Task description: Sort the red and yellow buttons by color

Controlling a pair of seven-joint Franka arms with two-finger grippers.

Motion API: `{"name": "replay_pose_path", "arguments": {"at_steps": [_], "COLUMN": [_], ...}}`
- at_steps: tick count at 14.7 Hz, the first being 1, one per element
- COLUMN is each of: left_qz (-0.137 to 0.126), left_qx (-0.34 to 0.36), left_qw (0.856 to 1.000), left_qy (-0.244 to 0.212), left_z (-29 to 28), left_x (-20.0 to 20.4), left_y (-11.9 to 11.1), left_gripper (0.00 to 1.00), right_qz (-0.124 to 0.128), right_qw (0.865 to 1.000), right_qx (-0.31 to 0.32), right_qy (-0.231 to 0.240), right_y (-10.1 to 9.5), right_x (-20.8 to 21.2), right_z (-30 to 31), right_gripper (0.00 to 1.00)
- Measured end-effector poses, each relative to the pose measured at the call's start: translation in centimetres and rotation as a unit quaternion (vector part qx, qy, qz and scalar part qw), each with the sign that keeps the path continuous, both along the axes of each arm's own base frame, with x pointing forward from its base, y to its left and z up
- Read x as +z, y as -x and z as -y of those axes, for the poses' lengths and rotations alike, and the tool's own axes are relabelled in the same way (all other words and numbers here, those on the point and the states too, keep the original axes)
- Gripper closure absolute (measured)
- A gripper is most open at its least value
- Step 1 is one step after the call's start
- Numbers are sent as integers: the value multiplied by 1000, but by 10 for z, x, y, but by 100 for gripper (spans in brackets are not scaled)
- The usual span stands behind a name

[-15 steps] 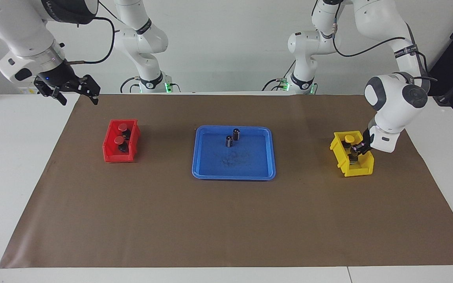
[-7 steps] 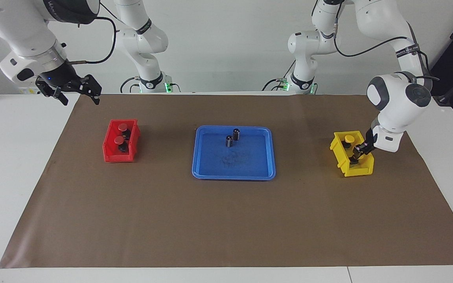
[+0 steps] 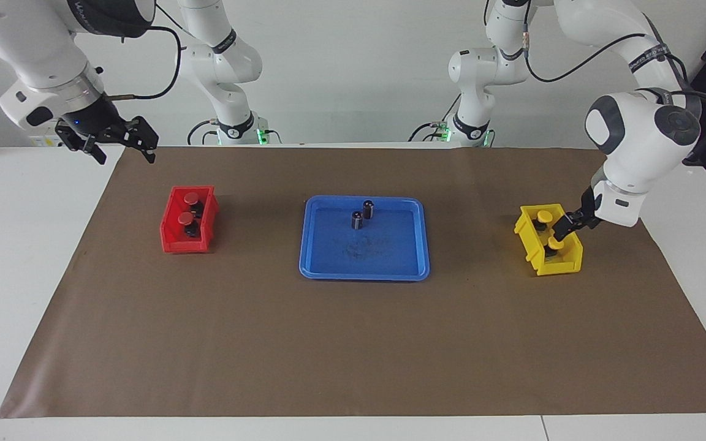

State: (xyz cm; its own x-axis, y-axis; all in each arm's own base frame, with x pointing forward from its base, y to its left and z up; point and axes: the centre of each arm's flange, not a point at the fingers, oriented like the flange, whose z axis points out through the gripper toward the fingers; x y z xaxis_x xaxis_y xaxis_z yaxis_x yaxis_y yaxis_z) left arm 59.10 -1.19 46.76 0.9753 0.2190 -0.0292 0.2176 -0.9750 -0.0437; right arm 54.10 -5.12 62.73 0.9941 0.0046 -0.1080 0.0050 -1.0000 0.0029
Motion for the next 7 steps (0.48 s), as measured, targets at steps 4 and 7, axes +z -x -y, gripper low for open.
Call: {"name": "replay_pose_path", "arguments": {"at_steps": [4,7], "left_qz": [11,14], "left_qx": [-69,-150], "left_qw": [998,989], "left_qy": [4,6], "left_z": [24,17], "left_x": [76,127], "left_y": [16,27], "left_gripper": [0,0], "right_qz": [0,0], "right_qw": [1000,1000], "right_qx": [0,0], "right_qy": [0,0], "right_y": [0,0], "right_x": [0,0], "right_z": [0,0], "right_gripper": [0,0]}}
